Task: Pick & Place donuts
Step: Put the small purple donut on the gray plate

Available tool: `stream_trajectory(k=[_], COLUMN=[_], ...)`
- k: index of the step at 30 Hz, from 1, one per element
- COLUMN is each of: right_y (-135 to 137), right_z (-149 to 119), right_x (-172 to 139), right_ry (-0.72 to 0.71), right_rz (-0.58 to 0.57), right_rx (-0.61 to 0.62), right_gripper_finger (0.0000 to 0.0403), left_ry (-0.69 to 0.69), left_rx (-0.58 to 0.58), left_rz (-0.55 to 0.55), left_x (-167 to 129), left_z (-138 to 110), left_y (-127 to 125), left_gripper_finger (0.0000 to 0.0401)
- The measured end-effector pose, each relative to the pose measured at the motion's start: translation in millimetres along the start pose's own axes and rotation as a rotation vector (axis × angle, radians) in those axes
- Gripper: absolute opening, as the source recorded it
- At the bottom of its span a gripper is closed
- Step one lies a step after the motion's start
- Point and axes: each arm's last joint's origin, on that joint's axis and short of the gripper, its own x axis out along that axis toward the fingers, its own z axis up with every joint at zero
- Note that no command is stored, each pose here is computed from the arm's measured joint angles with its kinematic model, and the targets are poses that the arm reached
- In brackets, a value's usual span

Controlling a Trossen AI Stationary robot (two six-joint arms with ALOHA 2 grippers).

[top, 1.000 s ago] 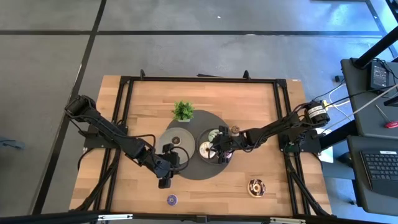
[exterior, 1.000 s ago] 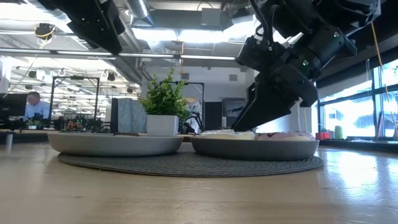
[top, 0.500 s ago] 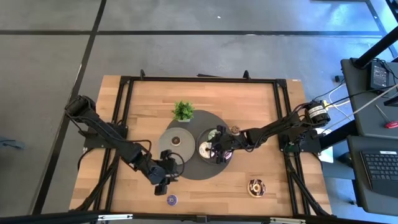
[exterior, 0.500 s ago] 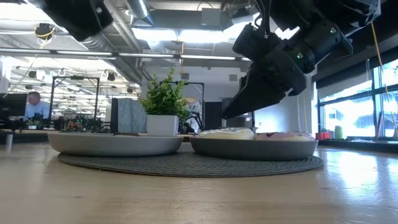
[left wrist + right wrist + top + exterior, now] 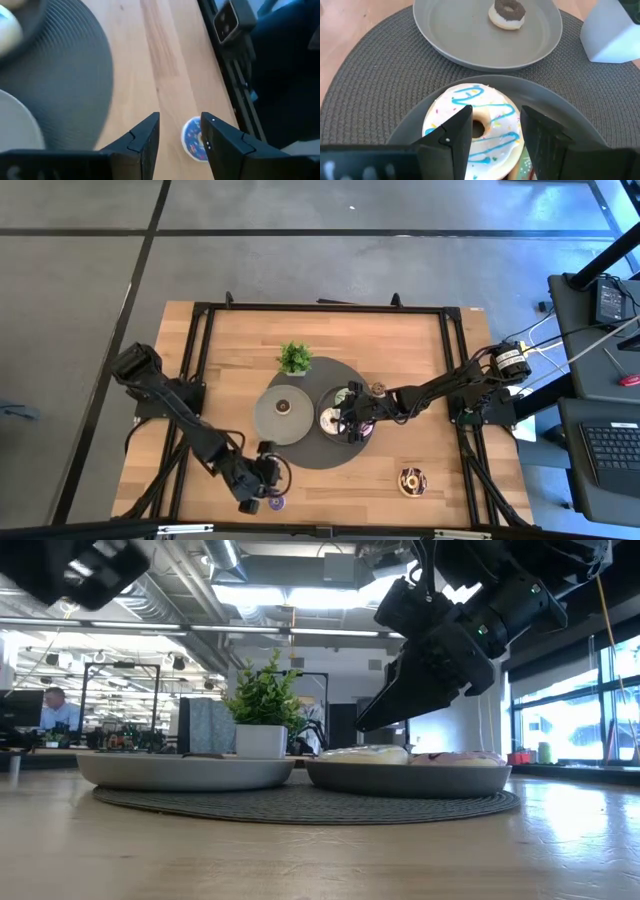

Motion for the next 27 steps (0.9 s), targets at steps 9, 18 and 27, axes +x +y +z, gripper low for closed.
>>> stream_trajectory(k=[9, 18, 27], right_y=[0.0, 0.0, 0.0], right_z=[0.0, 0.1, 0.0], right_x=[-0.1, -0.2, -0.2], right_ry=[0.001, 0.0, 0.001], right_rz=[0.0, 0.0, 0.0], right_rx=[0.003, 0.02, 0.019], right_gripper_finger=[0.0168, 0.0168, 0.0168], left_ry=[0.035, 0.138, 0.169], left_rx=[-0.031, -0.037, -0.014], left_rz=[-0.025, -0.046, -0.029], left_x=[33.0, 52.1, 64.4], left_z=[-15.1, -30.4, -38.7], left_y=[-9.6, -9.8, -9.2], left_gripper_finger=[0.0128, 0.0111, 0.0087])
